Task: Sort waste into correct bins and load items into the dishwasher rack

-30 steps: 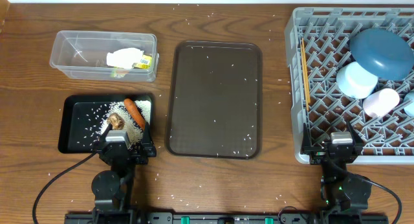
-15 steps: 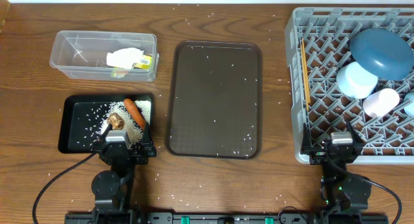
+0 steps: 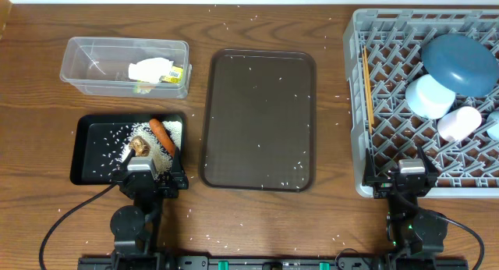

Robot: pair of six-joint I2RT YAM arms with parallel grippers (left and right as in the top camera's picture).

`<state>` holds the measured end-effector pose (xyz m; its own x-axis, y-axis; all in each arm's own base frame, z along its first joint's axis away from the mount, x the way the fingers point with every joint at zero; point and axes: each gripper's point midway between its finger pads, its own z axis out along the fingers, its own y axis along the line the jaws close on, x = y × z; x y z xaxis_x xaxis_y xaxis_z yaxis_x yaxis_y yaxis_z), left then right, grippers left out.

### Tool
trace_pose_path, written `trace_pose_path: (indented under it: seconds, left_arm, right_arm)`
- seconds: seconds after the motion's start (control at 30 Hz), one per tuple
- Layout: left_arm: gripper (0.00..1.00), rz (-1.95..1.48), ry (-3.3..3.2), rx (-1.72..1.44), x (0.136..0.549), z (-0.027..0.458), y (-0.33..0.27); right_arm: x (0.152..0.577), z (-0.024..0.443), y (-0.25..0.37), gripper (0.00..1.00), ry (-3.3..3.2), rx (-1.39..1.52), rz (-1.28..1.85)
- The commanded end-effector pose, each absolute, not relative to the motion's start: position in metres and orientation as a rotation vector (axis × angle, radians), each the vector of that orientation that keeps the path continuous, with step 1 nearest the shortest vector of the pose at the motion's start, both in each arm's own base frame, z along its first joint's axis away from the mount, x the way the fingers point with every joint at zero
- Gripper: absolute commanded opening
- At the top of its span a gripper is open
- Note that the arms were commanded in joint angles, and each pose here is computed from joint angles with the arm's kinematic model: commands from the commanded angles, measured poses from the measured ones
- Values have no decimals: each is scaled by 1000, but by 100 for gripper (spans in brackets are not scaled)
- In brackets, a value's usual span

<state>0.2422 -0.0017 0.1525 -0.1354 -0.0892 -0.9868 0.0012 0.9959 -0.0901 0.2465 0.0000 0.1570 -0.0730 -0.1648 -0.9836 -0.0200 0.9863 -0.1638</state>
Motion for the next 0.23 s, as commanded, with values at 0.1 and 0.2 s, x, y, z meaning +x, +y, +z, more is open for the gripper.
trace_pose_path:
  seconds: [0.1,0.2]
  left_arm:
    - [98,-83,1735,-36,242,138,-6]
    - [98,-83,1735,-36,242,138,-6]
  right_arm:
    - [246,157,-4,99,1641,-139,-145]
    - [246,157,-4,99,1641,-139,-145]
